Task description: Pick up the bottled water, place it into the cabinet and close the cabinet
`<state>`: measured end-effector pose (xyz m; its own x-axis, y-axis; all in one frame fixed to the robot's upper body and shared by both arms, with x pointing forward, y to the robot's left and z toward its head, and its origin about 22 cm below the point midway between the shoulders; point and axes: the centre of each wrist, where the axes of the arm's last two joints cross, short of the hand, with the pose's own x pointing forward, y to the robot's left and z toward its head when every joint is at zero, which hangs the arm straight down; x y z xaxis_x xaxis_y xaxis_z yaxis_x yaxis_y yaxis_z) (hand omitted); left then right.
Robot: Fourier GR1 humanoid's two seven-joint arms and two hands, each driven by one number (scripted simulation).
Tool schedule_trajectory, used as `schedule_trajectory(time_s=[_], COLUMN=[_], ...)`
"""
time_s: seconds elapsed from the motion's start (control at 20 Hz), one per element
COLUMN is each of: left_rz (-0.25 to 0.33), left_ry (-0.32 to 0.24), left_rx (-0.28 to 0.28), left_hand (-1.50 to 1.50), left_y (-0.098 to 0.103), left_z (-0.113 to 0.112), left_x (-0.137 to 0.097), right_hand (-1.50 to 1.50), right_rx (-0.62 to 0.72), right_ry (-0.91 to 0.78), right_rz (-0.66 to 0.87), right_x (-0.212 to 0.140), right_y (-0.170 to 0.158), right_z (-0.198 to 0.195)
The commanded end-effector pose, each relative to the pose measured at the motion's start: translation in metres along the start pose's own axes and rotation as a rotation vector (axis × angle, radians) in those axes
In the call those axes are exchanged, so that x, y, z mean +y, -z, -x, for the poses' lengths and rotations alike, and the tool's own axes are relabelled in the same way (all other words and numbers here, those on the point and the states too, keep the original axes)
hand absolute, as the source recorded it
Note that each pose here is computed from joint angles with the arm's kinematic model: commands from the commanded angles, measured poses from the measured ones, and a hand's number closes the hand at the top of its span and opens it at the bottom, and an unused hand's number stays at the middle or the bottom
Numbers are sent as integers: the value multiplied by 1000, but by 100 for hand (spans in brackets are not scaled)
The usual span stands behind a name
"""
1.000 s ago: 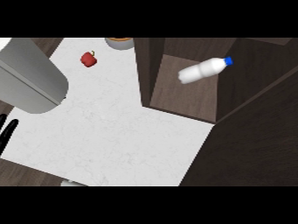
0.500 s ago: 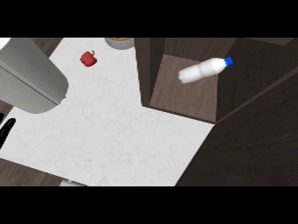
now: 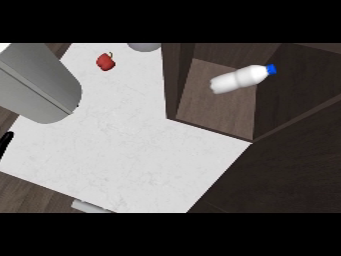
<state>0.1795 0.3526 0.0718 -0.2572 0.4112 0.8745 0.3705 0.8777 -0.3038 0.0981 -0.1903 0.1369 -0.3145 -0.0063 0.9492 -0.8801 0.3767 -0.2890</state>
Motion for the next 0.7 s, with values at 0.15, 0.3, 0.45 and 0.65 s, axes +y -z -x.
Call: schedule_trajectory(time_s=[0.15,0.3,0.45,0.65], left_rz=[9,22,19,12], left_ry=[4,-3,-1,-6], left_rx=[-7,-8,-6,4], left_hand=[-150,-150,-150,-150], left_y=[3,6,6,4], left_z=[-3,-4,-4,-2], left_x=[5,3,6,8], right_hand=[150,150,150,150], right_rx=[-50,-30,3,89], right_ry=[168,152,61,-19], right_rz=[16,67,103,102], right_x=[7,0,-15,-34], right_y=[19,20,26,35], right_z=[11,14,12,16])
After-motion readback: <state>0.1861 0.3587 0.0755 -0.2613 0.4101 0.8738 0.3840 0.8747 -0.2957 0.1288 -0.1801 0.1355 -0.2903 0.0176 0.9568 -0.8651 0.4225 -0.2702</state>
